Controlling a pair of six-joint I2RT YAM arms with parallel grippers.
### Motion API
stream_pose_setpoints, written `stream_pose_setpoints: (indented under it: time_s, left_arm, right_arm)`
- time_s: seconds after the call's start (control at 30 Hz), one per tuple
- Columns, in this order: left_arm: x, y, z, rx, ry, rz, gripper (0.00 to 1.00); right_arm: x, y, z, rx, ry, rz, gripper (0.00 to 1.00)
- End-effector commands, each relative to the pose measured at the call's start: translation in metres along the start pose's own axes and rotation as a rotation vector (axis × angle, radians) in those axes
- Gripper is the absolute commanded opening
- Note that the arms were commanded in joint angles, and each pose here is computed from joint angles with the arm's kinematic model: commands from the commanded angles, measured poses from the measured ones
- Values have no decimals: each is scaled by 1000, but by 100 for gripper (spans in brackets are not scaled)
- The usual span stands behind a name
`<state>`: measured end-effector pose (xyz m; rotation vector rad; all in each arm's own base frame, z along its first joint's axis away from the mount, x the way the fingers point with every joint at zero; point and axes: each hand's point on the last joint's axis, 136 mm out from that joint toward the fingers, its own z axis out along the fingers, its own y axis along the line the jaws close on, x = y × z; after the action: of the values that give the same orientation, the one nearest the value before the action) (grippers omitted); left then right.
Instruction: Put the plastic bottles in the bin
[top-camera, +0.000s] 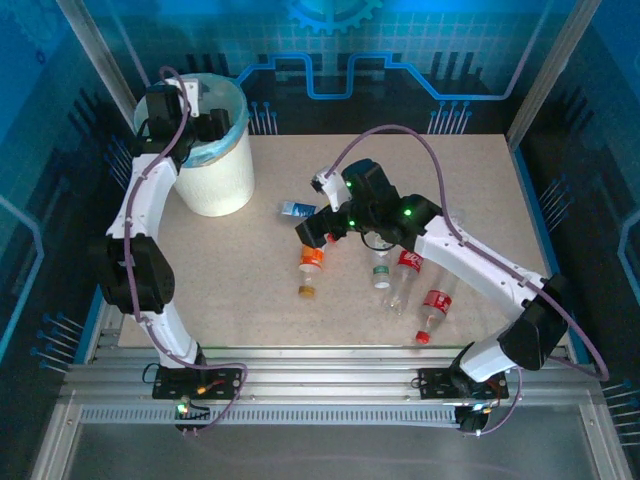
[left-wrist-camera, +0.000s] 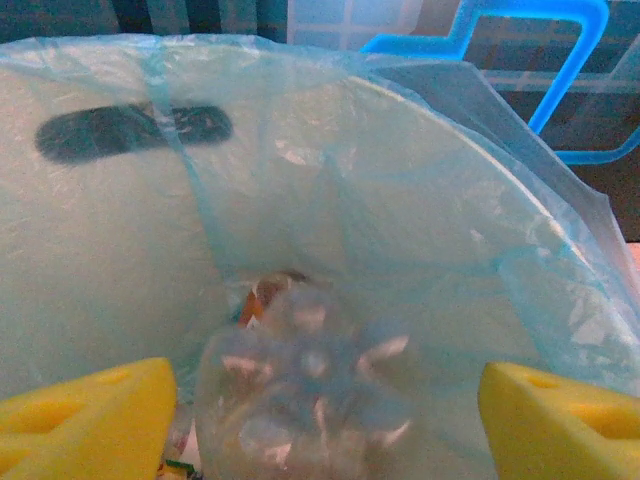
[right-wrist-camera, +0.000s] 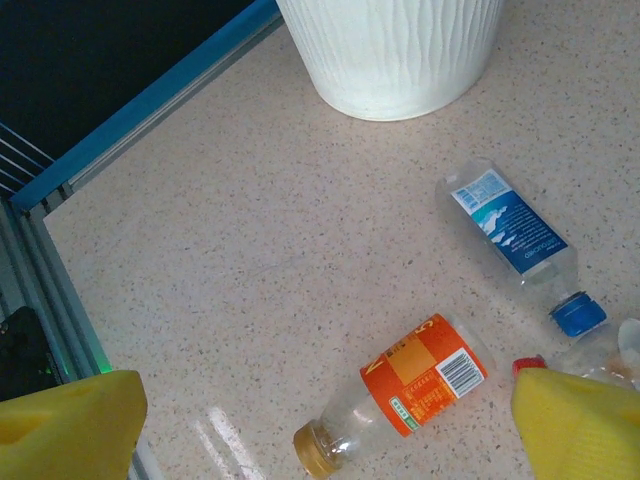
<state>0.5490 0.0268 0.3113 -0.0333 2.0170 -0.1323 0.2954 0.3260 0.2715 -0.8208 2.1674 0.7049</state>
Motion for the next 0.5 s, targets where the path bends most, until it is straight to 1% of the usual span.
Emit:
stream_pose_setpoints:
  time_s: [0.0,0.13,0.23,0.33,0.47]
  left_arm:
    - [-25,-5,-20,10,-38,-21,82]
    - [-58,-8,-45,6,-104,-47,82]
    - [-73,-10,-57,13,-124,-91,78]
    - [-76,-12,-60,24,-109,-153,71]
    - [-70,-15,-64,37,-60,-232,64]
  right_arm:
    - [2,4,1,-17,19,14,95]
    - [2,6,4,-27,27,12,95]
    - [-1,8,6,-36,27,8,95]
    - [-3,12,8,-46,25,6,95]
    - [-5,15,6,-54,26,-2,94]
